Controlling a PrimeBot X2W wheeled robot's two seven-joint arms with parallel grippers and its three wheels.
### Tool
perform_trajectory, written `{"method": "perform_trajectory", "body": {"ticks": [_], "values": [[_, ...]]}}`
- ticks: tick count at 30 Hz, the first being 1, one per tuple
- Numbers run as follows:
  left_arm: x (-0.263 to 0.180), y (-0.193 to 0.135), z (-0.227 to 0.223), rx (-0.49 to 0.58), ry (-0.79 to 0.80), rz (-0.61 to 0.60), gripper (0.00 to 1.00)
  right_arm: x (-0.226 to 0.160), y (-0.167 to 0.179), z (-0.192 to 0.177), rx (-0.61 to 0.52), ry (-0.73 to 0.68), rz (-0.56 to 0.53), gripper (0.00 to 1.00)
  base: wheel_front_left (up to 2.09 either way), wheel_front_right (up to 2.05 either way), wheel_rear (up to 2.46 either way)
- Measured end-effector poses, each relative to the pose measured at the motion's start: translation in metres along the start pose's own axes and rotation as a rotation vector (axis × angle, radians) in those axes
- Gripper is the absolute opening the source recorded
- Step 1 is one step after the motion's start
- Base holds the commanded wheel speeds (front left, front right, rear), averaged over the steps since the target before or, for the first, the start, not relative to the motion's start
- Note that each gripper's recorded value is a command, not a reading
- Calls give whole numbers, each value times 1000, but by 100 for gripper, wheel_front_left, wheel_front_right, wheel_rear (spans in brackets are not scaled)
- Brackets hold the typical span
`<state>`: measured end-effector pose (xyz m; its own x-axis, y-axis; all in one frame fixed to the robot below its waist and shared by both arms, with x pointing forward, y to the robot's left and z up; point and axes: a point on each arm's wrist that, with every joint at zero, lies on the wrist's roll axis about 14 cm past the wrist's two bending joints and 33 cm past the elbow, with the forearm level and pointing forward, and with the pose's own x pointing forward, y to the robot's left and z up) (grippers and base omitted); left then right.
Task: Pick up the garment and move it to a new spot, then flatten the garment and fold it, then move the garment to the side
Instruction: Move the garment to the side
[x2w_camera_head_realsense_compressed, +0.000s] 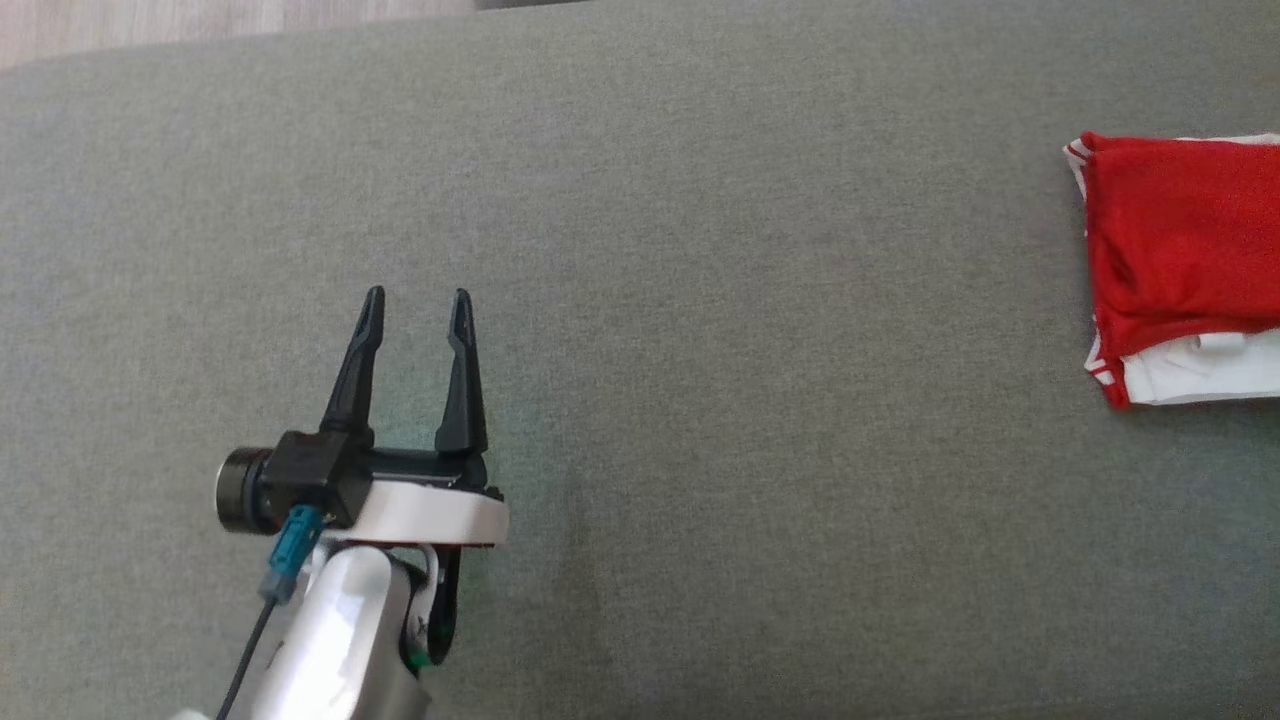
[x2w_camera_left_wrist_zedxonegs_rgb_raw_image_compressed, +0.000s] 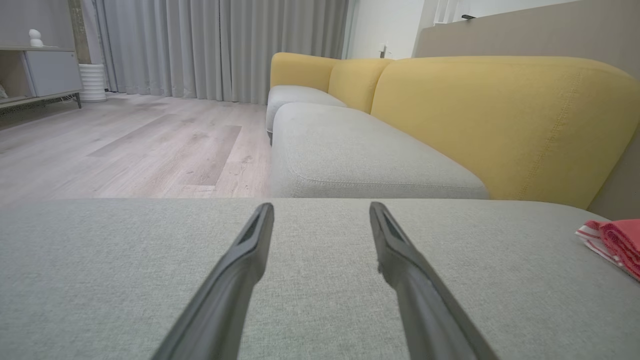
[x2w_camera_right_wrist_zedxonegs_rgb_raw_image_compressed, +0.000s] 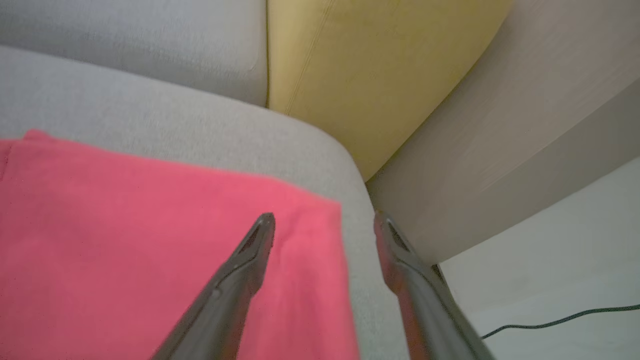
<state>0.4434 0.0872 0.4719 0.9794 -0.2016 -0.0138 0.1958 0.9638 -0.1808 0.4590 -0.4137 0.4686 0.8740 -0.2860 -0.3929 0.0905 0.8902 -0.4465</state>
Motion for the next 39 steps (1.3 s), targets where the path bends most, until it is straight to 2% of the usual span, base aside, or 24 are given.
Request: {"method": "perform_trajectory", "body": {"ticks": [4, 8, 13, 18, 26, 35, 39], "values": [[-1, -1, 9, 3, -22, -1, 100, -2, -1, 34, 52, -121, -27, 100, 0, 0, 0], [-3, -4, 24, 6, -61, -6, 100, -13, 22, 78, 131, -289, -2, 100, 0, 0, 0], [-12, -10, 47, -6, -119, -13, 100, -46, 55, 139, 241, -513, 55, 100, 0, 0, 0], [-30, -10, 60, -7, -156, 9, 100, -87, 87, 160, 356, -633, 120, 100, 0, 0, 0], [-51, -11, 71, -2, -190, 13, 100, -127, 118, 144, 528, -663, 158, 100, 0, 0, 0], [-71, -1, 48, -25, -125, 49, 100, -151, 152, 58, 640, -508, 182, 100, 0, 0, 0], [-75, 7, 42, -39, -110, 80, 100, -155, 160, 44, 679, -478, 194, 100, 0, 0, 0]]}}
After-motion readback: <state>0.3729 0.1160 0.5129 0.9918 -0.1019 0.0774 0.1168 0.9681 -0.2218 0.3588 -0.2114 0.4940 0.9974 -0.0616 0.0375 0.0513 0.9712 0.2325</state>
